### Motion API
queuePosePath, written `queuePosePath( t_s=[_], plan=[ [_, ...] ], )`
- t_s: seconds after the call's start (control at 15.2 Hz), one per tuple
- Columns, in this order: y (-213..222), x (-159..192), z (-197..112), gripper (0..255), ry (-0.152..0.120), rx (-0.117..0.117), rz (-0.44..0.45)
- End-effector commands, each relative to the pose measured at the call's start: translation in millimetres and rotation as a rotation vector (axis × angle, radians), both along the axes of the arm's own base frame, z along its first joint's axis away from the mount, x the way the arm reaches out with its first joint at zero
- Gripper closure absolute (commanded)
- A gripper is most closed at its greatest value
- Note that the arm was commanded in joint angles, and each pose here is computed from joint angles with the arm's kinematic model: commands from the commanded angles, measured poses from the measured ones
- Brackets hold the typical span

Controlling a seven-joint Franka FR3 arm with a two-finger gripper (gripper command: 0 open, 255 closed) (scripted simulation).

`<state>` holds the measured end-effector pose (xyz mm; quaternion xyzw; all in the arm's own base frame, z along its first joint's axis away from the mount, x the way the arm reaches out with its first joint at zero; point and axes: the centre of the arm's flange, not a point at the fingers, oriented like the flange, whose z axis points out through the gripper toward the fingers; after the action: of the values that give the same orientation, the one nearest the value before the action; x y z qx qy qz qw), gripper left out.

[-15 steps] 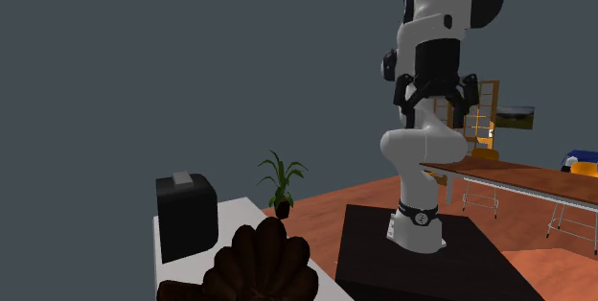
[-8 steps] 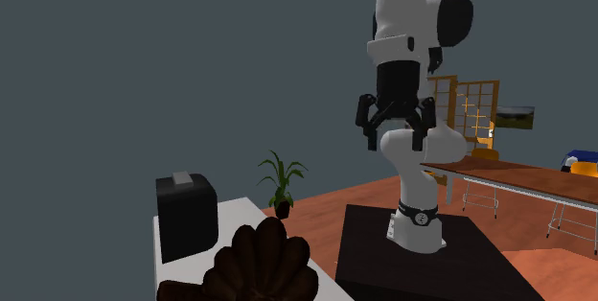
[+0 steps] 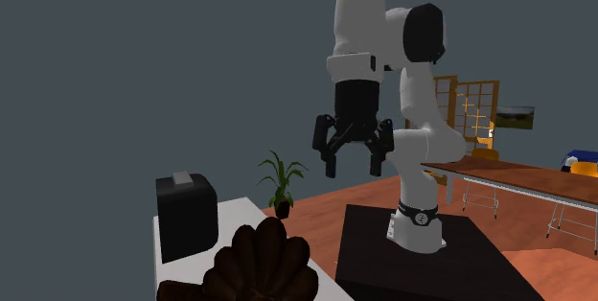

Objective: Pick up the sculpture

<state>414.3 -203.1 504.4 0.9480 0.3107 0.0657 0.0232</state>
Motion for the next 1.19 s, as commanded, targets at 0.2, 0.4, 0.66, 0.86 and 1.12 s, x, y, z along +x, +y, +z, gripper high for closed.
queuePosePath(
  t_s=[0.2, 0.4, 0.66, 0.86, 1.12],
  plan=[
    [-36, 48, -25, 0, -0.023, -0.022, 0.136],
    [-56, 78, -38, 0, -0.036, -0.033, 0.214],
    [-76, 113, -52, 0, -0.05, -0.046, 0.302],
    [-76, 113, -68, 0, -0.05, -0.046, 0.302],
    [-76, 113, -92, 0, -0.05, -0.046, 0.302]
  ],
)
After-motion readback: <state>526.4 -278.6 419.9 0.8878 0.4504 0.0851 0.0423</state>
